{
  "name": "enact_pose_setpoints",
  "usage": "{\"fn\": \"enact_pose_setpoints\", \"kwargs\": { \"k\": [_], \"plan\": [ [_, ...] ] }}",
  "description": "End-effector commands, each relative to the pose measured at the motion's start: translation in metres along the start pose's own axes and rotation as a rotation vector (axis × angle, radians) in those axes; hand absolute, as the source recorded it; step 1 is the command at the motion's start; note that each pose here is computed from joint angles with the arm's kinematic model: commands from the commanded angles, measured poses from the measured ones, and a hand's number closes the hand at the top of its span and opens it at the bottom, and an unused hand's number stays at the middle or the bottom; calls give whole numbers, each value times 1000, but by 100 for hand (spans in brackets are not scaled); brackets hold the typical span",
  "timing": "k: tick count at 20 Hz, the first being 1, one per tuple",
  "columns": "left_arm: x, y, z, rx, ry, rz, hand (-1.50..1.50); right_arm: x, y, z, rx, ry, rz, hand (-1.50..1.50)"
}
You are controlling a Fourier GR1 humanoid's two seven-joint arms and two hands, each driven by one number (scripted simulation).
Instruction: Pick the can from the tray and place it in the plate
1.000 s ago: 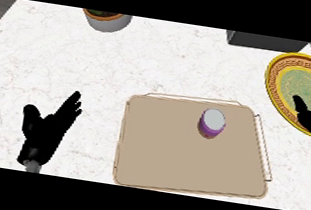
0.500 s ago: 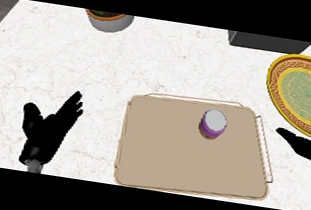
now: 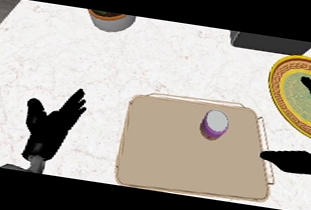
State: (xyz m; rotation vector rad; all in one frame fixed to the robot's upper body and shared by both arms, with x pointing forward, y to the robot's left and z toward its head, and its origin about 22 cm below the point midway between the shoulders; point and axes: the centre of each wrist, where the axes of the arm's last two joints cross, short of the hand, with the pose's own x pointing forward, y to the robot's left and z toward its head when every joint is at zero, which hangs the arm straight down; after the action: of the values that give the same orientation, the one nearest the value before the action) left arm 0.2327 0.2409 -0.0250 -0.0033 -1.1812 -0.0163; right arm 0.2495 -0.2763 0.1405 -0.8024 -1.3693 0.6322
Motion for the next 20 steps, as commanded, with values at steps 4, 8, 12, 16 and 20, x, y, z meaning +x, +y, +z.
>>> {"fn": "enact_pose_setpoints", "kwargs": {
  "k": [4,8,12,16,20],
  "plan": [
    [-19,8,-5,8,-9,5,0,51,52,1,97,59,108,-150],
    [-2,7,-9,6,13,-5,0,48,66,-10,88,106,133,-150],
    [-26,2,-2,6,-4,1,0,54,89,-13,137,155,173,-150],
    [-14,13,11,-7,-14,-3,0,42,110,-14,197,175,124,-150],
    [-1,-7,-5,6,-13,5,0,59,114,-18,217,168,121,-150]
  ]
}}
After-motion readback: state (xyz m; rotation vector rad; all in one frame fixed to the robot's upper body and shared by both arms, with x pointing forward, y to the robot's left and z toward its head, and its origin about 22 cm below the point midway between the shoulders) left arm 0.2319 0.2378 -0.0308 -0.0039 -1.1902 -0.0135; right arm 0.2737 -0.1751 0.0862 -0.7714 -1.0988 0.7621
